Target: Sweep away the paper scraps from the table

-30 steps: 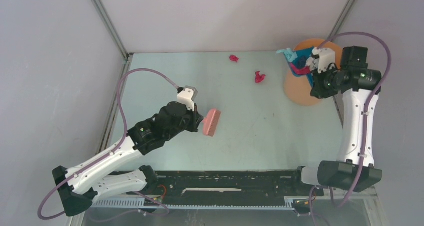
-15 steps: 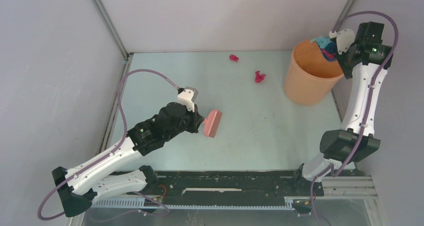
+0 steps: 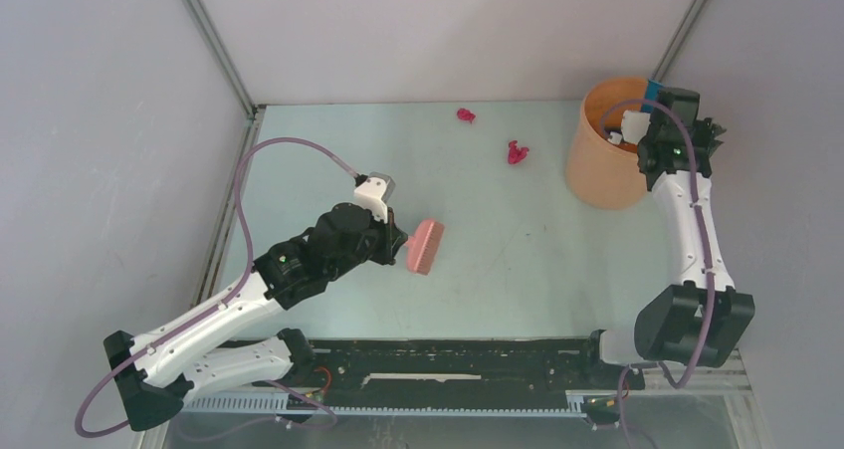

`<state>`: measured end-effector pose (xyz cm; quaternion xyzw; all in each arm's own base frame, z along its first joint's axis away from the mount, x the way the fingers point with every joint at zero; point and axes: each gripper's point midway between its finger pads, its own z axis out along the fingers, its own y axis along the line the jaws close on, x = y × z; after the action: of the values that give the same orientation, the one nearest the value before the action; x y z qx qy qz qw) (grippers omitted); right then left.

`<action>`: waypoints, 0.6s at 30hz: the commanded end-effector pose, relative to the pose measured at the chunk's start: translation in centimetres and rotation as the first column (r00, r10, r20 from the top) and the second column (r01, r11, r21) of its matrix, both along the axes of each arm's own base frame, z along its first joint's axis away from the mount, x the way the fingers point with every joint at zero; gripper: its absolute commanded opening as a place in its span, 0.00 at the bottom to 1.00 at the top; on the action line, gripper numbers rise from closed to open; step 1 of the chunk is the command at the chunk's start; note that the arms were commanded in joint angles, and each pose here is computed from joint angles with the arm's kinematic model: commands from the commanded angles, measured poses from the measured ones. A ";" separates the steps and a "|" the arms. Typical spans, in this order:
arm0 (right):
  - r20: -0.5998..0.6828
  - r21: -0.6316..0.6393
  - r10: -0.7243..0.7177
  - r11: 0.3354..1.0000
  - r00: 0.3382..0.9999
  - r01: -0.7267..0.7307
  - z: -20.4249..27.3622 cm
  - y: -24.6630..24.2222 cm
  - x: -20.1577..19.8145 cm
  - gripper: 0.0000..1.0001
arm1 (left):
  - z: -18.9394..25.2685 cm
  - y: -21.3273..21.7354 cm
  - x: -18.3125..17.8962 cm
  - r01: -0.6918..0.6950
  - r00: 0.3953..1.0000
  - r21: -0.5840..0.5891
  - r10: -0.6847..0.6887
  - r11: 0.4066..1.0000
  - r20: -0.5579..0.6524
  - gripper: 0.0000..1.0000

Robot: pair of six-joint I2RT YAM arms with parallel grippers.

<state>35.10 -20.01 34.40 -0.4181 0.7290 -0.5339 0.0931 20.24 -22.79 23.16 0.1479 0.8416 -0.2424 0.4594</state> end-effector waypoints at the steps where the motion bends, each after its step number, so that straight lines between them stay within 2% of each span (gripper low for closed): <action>1: 0.115 -0.280 -0.008 0.959 0.993 0.040 7.3 -1.3 0.4 0.05 | 1.8 -0.5 0.1 0.017 0.999 -0.045 -0.015 0.999 0.042 0.05; 12: 0.214 -0.086 -0.027 0.995 0.977 0.047 8.0 -1.4 -1.9 0.05 | 3.1 -0.8 1.2 -0.006 0.997 -0.041 0.009 0.999 0.076 0.05; 15: 0.243 0.094 -0.054 0.995 0.969 0.032 7.3 -0.5 -3.5 0.04 | 3.9 -1.1 2.1 -0.033 0.994 -0.053 0.038 0.998 0.100 0.05; 18: 0.266 0.305 -0.085 0.952 0.960 0.000 6.7 1.5 -5.4 0.03 | 5.2 -1.8 3.2 -0.058 0.988 -0.083 0.069 0.995 0.135 0.05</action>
<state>33.28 -21.15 40.49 -0.3613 0.7315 -0.5588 0.1486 21.38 -23.47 23.71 0.1445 0.8403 -0.2319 0.4682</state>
